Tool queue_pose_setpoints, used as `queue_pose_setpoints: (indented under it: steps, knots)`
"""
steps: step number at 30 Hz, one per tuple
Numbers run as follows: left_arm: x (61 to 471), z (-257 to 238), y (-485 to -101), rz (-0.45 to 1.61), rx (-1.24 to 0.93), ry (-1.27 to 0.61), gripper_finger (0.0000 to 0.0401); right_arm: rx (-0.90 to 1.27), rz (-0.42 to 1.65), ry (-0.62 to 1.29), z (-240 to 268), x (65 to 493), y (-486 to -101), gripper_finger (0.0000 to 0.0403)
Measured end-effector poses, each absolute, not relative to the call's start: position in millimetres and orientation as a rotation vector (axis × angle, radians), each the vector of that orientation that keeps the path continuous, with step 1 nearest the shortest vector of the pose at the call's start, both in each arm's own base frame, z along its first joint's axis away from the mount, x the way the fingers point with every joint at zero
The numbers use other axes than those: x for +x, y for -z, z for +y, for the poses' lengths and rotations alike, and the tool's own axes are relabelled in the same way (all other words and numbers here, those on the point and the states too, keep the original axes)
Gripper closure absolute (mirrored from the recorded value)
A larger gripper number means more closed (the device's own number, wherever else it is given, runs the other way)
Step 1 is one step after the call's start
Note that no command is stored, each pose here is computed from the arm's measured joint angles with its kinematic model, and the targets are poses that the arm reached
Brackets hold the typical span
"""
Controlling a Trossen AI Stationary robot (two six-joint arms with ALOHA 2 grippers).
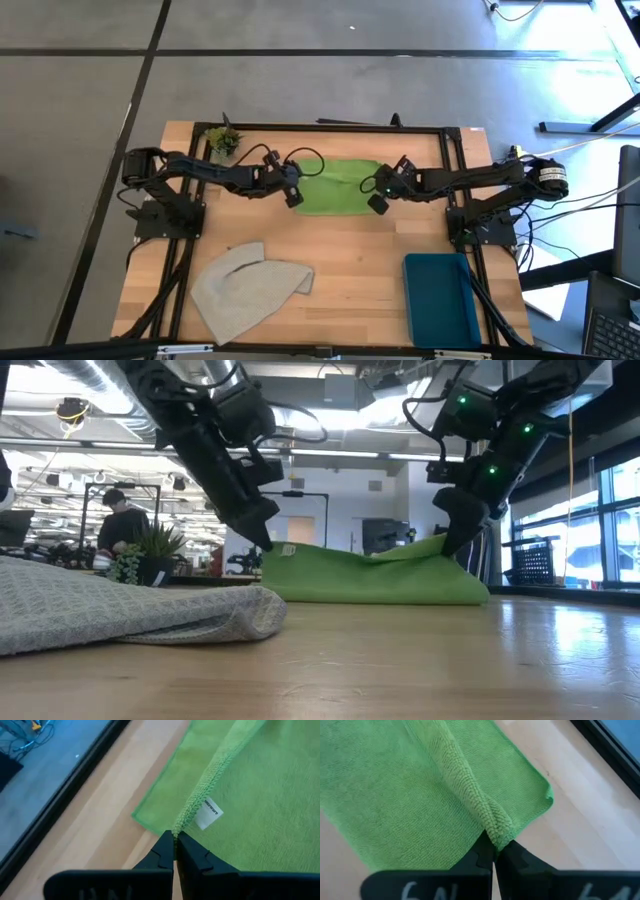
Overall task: Roll microfiber towels into tight, uniform cylinder then place into a basket
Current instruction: Roll the green microfiber cloth
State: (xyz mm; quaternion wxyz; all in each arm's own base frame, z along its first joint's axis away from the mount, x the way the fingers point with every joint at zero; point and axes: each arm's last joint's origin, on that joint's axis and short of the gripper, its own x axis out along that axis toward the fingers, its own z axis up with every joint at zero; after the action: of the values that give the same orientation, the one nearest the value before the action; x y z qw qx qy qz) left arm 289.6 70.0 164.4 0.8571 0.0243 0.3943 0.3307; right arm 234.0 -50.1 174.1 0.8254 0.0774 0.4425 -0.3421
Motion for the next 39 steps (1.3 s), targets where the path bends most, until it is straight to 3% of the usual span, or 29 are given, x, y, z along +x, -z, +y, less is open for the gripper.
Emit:
queue_pose_setpoints:
  steps: [22, 31, 39]
  knots:
    - [298, 96, -147, 0.791, 0.039, -0.765, 0.0401, 0.171, 0.929, 0.778, -65, 232, -175, 0.0391]
    - [299, 96, -146, 0.787, 0.025, -0.736, 0.0401, 0.174, 0.914, 0.777, -65, 233, -176, 0.0358]
    - [298, 106, -144, 0.776, 0.004, -0.763, 0.0386, 0.173, 0.908, 0.775, -65, 234, -176, 0.03]
